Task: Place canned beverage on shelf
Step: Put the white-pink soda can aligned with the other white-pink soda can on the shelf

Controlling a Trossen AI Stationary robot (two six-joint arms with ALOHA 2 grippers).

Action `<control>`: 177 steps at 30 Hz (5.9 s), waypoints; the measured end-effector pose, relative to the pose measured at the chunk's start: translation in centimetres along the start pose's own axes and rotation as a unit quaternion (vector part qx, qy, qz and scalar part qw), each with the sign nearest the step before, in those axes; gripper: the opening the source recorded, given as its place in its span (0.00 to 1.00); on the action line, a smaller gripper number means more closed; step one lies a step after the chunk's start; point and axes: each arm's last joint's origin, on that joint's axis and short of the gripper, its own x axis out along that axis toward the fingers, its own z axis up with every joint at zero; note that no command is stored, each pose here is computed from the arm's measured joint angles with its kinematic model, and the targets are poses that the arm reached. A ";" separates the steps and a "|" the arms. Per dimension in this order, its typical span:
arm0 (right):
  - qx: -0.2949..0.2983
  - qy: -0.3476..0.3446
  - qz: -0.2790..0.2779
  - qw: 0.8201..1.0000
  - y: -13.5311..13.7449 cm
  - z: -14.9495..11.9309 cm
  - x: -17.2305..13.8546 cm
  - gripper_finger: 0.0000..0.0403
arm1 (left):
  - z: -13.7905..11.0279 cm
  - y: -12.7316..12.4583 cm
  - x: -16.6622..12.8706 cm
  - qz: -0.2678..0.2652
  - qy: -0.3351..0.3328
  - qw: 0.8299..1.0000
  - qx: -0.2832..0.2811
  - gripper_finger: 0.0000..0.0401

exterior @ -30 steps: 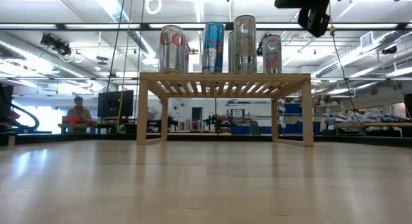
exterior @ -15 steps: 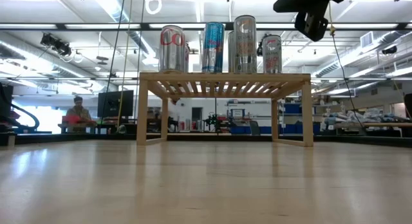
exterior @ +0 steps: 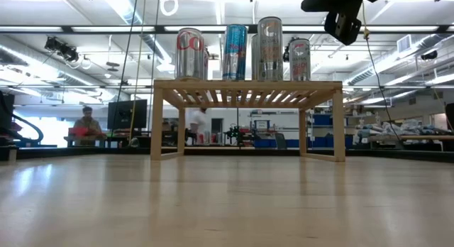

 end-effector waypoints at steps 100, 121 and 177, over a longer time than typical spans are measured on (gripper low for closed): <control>-0.227 -0.107 0.098 0.963 1.9 1.7 0.6 0.49 | 12.6 4.1 -1.3 -0.010 -0.060 0.909 0.413 0.67; -0.210 -0.119 0.087 0.967 1.8 2.0 0.6 0.51 | 12.4 4.1 -1.3 -0.016 -0.053 0.902 0.428 0.67; -0.104 -0.271 0.194 0.937 2.5 5.5 -0.9 0.92 | 17.1 5.0 -2.0 0.050 -0.196 0.780 0.592 0.67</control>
